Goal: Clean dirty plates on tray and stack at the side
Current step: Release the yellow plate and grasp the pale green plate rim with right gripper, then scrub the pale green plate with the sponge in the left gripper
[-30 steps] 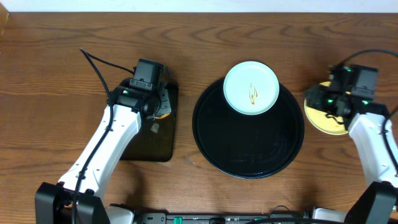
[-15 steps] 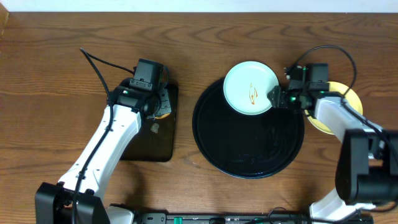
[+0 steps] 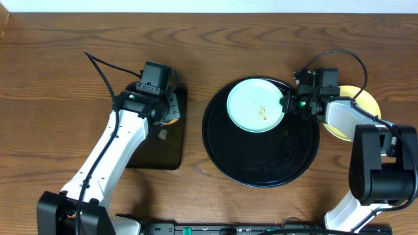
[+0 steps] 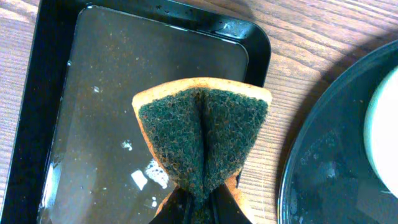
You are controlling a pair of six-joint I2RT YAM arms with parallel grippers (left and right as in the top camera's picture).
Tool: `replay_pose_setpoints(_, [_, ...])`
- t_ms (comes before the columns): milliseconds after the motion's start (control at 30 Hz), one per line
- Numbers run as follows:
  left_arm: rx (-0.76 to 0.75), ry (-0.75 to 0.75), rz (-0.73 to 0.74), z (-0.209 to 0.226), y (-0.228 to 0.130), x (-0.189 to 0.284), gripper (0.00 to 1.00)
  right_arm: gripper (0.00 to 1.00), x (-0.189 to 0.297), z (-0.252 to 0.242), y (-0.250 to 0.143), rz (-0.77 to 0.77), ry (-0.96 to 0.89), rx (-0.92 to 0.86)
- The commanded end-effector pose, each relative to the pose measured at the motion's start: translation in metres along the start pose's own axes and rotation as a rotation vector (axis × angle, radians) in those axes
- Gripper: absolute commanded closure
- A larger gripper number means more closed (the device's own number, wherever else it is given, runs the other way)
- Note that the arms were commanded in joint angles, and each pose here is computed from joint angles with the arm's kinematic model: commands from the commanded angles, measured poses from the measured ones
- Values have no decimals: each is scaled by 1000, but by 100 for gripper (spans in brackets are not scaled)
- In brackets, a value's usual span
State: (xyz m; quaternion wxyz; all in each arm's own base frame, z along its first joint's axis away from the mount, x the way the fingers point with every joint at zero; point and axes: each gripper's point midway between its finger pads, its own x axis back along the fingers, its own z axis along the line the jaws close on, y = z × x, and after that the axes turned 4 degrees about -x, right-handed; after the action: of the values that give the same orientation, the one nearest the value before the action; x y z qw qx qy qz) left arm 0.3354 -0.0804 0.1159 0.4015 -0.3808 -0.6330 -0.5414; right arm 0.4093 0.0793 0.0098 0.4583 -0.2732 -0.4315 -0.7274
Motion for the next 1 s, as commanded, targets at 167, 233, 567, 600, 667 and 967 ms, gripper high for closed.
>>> replay_pose_setpoints(167, [1, 6, 4, 2, -1, -2, 92, 99, 12, 20, -37, 154, 75, -3])
replay_pose_setpoints(233, [1, -32, 6, -5, -1, -1, 92, 99, 17, 22, -47, 193, 49, 8])
replay_pose_setpoints(567, [-127, -319, -43, -94, -1, 10, 92, 99, 18, 29, -91, 330, -120, 54])
replay_pose_setpoints(600, [-143, -331, -42, -103, -4, 10, 92, 99, 17, 31, -93, 335, -120, 55])
replay_pose_setpoints(667, [-146, -352, -13, -124, -17, 4, 93, 99, 16, 35, -96, 340, -125, 48])
replay_pose_setpoints(967, [-50, -411, 118, -182, -56, -39, 92, 99, 16, 36, -97, 342, -131, 40])
